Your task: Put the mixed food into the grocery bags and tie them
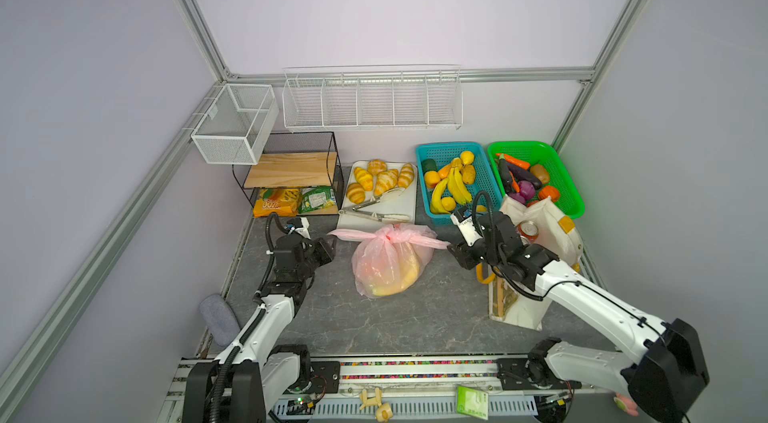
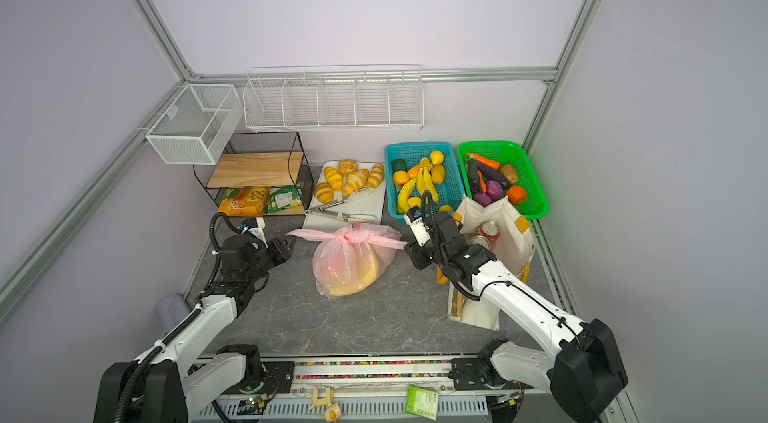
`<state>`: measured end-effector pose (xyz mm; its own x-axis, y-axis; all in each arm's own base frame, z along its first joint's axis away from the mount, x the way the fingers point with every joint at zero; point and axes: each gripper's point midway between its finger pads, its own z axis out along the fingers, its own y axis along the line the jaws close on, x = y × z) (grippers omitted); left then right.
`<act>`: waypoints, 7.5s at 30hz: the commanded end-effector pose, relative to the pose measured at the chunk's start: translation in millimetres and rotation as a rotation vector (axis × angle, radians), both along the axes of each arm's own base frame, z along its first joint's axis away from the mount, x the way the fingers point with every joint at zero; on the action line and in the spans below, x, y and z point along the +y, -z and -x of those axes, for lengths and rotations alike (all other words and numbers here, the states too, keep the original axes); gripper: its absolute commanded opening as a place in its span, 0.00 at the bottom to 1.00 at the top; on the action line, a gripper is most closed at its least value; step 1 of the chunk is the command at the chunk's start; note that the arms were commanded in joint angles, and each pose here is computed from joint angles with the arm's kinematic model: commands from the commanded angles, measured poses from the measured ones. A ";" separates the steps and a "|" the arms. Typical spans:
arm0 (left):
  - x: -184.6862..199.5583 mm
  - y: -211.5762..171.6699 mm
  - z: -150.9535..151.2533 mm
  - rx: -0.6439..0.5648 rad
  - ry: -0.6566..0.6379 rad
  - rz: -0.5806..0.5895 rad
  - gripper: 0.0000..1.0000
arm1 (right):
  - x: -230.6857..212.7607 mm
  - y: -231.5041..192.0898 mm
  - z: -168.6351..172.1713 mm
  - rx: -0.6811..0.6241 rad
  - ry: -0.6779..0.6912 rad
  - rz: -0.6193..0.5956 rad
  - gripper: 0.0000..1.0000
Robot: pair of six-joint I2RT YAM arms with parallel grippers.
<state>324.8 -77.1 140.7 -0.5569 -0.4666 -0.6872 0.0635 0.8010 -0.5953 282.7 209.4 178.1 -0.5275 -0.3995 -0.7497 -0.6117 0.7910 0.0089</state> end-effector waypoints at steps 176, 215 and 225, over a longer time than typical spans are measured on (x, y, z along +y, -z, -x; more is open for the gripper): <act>-436.2 -117.3 80.5 -0.081 0.928 0.265 0.00 | -193.8 27.1 -20.7 0.270 0.762 0.076 0.39; -230.8 -97.8 22.5 0.009 0.542 0.111 0.00 | 7.2 35.1 -6.6 0.328 0.122 0.129 0.52; -190.6 -82.5 16.4 0.026 0.459 0.067 0.00 | 14.4 -33.3 0.0 0.181 0.005 0.085 0.68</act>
